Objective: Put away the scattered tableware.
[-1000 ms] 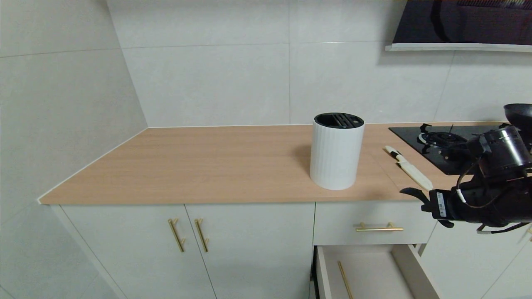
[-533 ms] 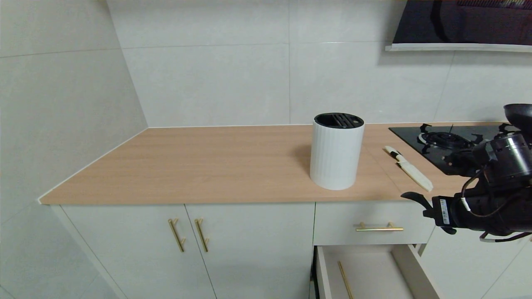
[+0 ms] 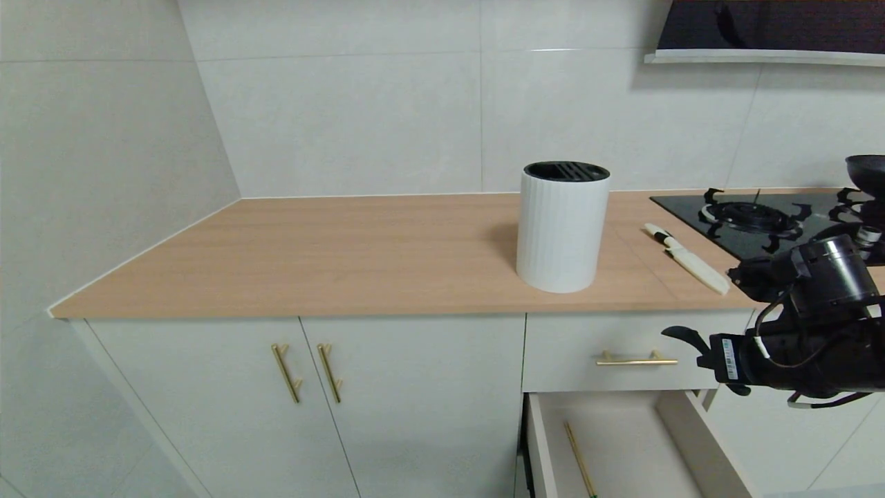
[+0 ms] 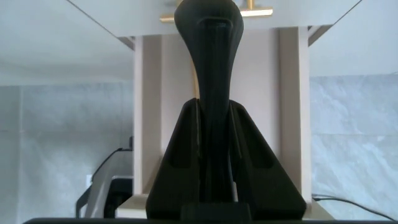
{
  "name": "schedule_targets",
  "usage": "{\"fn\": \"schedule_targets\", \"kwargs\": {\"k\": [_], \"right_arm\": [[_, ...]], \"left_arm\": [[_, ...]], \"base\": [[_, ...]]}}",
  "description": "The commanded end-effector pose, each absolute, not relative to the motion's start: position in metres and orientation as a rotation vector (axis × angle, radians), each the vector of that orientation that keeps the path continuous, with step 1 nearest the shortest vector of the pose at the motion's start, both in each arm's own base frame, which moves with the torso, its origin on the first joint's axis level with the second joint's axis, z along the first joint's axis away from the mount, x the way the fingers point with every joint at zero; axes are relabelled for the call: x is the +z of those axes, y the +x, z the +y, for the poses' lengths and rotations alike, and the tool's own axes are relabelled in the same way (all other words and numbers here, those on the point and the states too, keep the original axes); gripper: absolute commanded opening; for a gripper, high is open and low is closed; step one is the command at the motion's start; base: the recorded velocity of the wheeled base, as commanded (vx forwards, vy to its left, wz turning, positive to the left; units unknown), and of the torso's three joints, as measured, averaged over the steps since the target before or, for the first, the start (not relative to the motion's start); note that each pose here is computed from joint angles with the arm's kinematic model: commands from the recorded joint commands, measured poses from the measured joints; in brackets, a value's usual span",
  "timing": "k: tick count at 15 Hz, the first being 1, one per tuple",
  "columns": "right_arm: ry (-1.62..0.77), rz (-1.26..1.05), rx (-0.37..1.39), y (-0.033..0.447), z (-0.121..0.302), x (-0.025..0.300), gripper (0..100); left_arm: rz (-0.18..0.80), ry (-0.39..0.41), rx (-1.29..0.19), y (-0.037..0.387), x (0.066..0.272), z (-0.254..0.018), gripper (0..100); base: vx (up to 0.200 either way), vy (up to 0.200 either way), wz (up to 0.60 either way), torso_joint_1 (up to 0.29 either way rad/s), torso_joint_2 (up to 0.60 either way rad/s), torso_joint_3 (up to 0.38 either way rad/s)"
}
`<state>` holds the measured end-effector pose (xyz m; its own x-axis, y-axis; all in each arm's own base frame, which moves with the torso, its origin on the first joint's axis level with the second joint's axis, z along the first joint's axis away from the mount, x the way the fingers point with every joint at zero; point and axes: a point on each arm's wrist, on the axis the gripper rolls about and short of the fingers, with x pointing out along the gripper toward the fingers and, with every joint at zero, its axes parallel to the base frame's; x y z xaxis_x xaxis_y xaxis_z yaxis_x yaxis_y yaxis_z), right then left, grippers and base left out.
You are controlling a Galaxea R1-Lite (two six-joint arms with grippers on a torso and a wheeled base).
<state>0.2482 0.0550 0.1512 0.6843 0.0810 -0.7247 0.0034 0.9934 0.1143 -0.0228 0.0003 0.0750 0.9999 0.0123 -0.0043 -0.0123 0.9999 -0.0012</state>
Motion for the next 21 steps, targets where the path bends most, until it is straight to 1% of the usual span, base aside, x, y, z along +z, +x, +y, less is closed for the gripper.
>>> {"fn": "schedule_targets", "kwargs": {"k": [1,9,16,19,21], "right_arm": [[0.106,0.834,0.040,0.252,0.056,0.145,0],[0.101,0.852,0.038,0.255,0.056,0.136,0],[0.094,0.880,0.036,0.258,0.057,0.129,0],[0.092,0.889,0.035,0.259,0.058,0.127,0],[0.073,0.930,0.035,0.262,0.058,0.115,0]], "left_arm": [[0.005,-0.002,0.014,-0.023,0.075,0.000,100],[0.005,-0.002,0.014,-0.023,0.075,0.000,100],[0.005,-0.002,0.014,-0.023,0.075,0.000,100],[0.005,-0.002,0.014,-0.023,0.075,0.000,100],[0.005,-0.002,0.014,-0.023,0.075,0.000,100]], "base": [[0.000,0.000,0.00,-0.203,0.50,0.281],[0.000,0.000,0.00,-0.182,0.48,0.297],[0.000,0.000,0.00,-0.133,0.45,0.320],[0.000,0.000,0.00,-0.032,0.17,0.119],[0.000,0.000,0.00,-0.010,0.04,0.044]]}}
